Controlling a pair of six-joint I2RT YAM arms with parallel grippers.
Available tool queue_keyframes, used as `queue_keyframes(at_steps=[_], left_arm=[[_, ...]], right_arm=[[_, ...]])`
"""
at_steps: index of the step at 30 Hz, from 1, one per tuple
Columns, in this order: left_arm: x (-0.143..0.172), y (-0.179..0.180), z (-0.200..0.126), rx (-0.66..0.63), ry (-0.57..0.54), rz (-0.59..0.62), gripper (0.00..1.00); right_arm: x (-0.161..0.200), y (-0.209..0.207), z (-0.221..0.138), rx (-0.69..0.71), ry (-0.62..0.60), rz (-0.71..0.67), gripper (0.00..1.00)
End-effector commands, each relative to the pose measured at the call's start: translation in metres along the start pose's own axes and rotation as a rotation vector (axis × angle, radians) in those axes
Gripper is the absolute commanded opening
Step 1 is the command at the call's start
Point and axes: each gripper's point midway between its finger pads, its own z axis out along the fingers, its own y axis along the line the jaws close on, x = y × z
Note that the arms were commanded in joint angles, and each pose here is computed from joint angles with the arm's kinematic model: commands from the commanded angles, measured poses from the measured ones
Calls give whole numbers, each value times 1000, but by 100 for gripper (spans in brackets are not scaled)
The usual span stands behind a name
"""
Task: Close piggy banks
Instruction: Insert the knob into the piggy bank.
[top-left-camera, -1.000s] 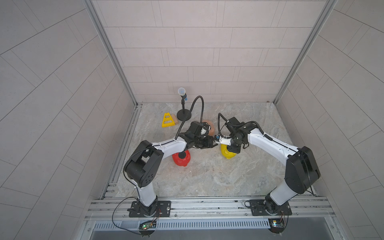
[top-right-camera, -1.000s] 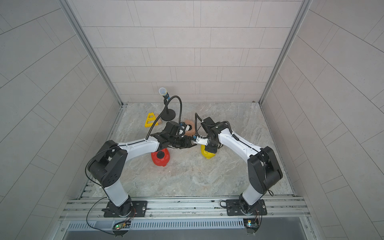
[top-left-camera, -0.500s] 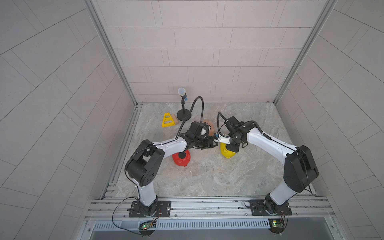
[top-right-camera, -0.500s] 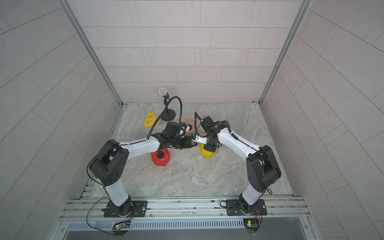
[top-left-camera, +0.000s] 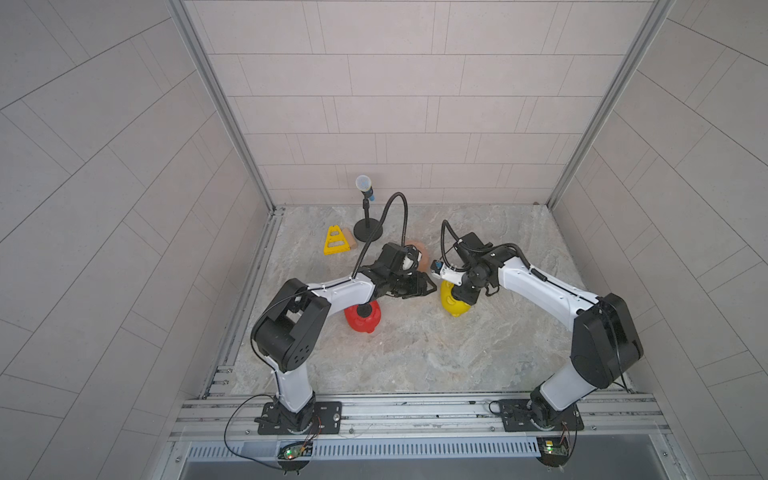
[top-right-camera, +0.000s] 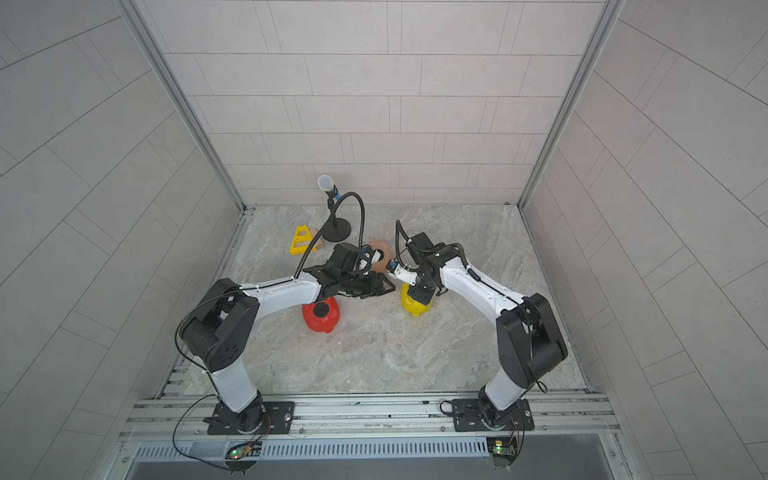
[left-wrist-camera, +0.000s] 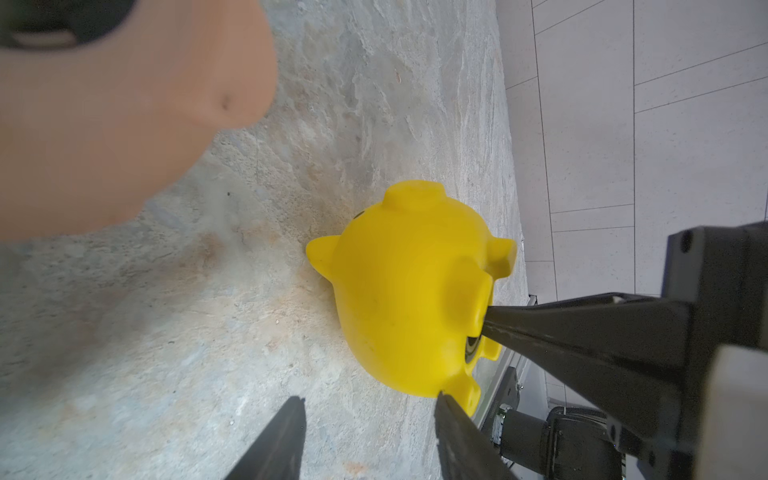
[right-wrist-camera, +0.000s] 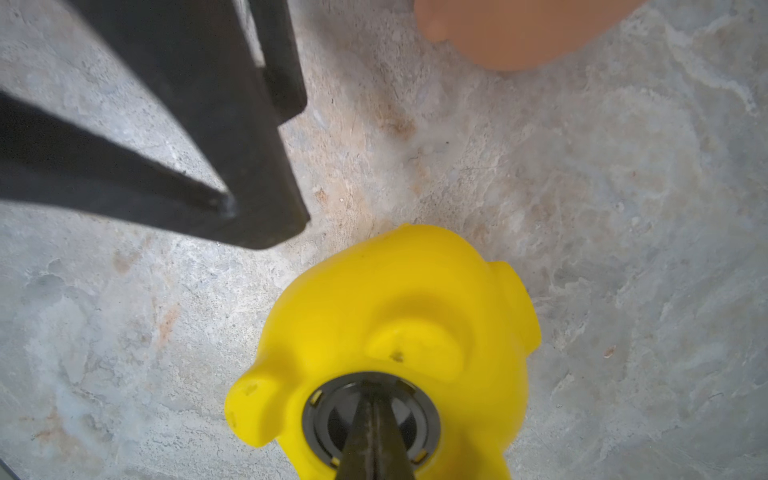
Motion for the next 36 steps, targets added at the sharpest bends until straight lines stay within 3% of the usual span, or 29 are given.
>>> queue_keyframes(at_steps=[1,20,36], left_arm=[[-7,-8,0,20,-13,17,56],[-1,-5,-1,15,-3,5,56],[1,-8,0,50,-7,-15,56]], right_arm=[[18,4,12,-16,50,26,0],[23,-9,9,15,116,-151,0],[12,-9,-5,41,3,19,0]])
